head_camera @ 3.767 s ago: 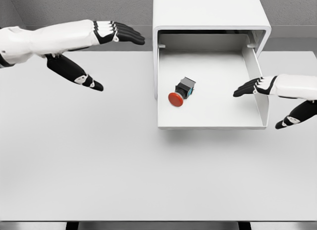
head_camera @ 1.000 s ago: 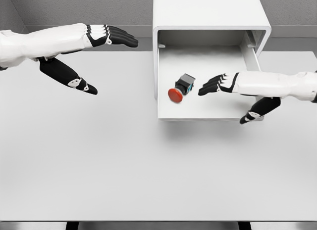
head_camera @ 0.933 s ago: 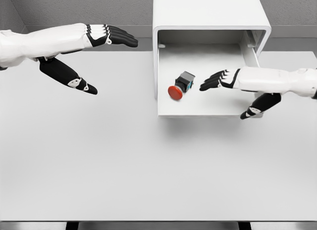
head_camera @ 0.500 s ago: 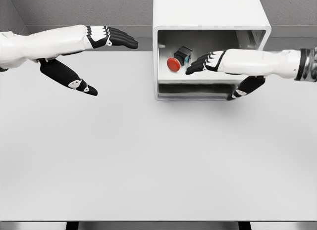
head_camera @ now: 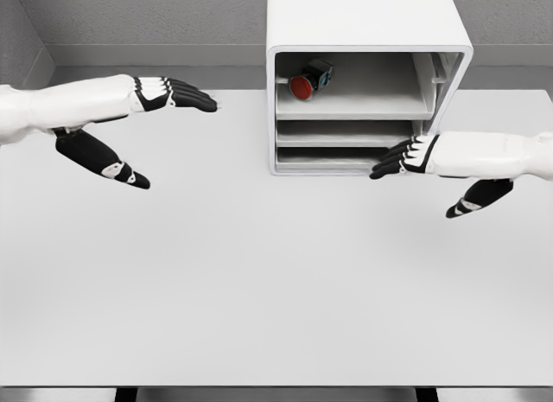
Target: Slide open multi-storey tabletop storage cabinets and put open load switch and slide close multi-storey tabletop storage cabinets
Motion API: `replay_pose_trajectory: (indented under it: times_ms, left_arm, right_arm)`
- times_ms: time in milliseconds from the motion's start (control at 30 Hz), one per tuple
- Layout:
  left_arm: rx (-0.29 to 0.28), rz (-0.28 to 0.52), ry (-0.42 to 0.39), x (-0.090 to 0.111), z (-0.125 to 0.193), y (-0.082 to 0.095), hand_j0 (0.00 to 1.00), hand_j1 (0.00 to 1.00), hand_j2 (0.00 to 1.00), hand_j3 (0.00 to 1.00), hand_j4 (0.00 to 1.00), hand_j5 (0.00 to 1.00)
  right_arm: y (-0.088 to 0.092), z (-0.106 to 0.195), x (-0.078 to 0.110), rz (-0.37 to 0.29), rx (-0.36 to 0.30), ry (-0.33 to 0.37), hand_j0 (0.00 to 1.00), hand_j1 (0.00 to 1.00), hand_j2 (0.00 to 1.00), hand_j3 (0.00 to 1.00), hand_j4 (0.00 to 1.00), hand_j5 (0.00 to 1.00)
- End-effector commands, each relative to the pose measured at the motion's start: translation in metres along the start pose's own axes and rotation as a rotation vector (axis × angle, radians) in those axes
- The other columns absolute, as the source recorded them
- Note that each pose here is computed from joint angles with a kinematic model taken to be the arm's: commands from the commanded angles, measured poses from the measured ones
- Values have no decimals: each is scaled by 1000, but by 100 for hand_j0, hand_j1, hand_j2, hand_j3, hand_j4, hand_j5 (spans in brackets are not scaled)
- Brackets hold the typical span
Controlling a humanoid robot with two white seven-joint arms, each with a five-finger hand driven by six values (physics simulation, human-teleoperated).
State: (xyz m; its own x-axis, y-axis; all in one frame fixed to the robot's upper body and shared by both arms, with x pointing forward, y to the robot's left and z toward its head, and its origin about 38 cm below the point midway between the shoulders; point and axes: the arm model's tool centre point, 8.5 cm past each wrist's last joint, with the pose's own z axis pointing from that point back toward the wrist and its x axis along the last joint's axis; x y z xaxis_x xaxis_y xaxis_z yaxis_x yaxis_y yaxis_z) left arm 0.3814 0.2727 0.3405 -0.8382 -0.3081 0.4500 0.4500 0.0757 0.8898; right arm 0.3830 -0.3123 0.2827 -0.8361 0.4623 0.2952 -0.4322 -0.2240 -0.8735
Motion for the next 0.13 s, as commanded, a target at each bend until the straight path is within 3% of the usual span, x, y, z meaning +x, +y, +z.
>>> replay_pose_trajectory:
  times_ms: [0,33,100]
  left_arm:
    - [-8,7,10,1,4,-1,100,100,100,100,100,100]
    - [-17,38,16,-4,5,-14,100,100,100,100,100,100]
    - [-16,40,21,-4,6,-15,100,100,100,100,100,100]
  right_arm:
    - [0,2,-1,-6,-2,6,100,100,100,100,100,100]
    - [0,2,-1,-6,-2,6,100,100,100,100,100,100]
    - [0,2,-1,-6,-2,6,100,100,100,100,100,100]
